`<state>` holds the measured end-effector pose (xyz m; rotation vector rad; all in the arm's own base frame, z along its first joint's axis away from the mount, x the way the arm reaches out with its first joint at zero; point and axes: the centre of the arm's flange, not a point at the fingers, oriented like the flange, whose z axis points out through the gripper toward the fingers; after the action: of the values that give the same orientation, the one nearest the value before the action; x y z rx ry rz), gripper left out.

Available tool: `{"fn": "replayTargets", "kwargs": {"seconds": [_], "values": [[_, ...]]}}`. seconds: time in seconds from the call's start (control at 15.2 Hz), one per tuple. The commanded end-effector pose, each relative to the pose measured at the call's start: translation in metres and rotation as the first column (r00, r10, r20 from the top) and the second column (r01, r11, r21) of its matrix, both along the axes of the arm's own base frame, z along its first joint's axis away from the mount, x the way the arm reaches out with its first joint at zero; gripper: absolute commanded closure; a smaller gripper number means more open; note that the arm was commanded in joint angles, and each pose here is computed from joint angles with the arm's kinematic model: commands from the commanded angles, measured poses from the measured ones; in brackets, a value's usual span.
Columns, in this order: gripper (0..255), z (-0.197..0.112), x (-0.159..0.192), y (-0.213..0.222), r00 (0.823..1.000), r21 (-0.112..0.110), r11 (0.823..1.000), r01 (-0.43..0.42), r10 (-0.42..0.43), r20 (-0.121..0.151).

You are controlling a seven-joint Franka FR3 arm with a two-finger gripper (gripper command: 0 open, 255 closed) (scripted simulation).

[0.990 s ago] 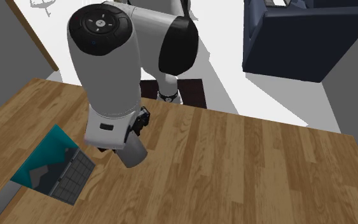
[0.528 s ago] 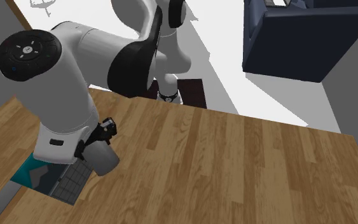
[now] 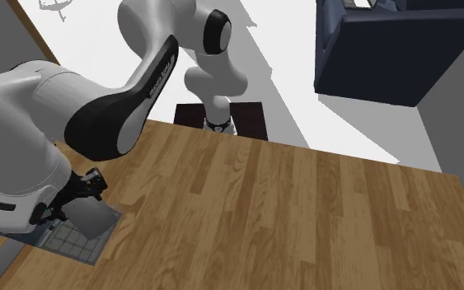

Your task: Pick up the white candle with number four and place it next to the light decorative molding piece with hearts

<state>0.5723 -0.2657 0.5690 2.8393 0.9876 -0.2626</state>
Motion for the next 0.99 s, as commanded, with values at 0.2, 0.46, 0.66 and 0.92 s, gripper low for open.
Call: {"fn": "replayTargets", "kwargs": {"seconds": [0.2, 0.46, 0.66, 0.92], "values": [[255, -0.018, 0.011, -0.063, 1.0, -0.001, 1.0, -0.001, 0.001, 0.001], [255, -0.032, 0.019, -0.113, 1.0, -0.001, 1.0, -0.001, 0.001, 0.001], [255, -0.045, 0.023, -0.141, 1.0, -0.001, 1.0, -0.001, 0.001, 0.001], [255, -0.067, 0.023, -0.141, 1.0, -0.001, 1.0, -0.001, 0.001, 0.001]]}}
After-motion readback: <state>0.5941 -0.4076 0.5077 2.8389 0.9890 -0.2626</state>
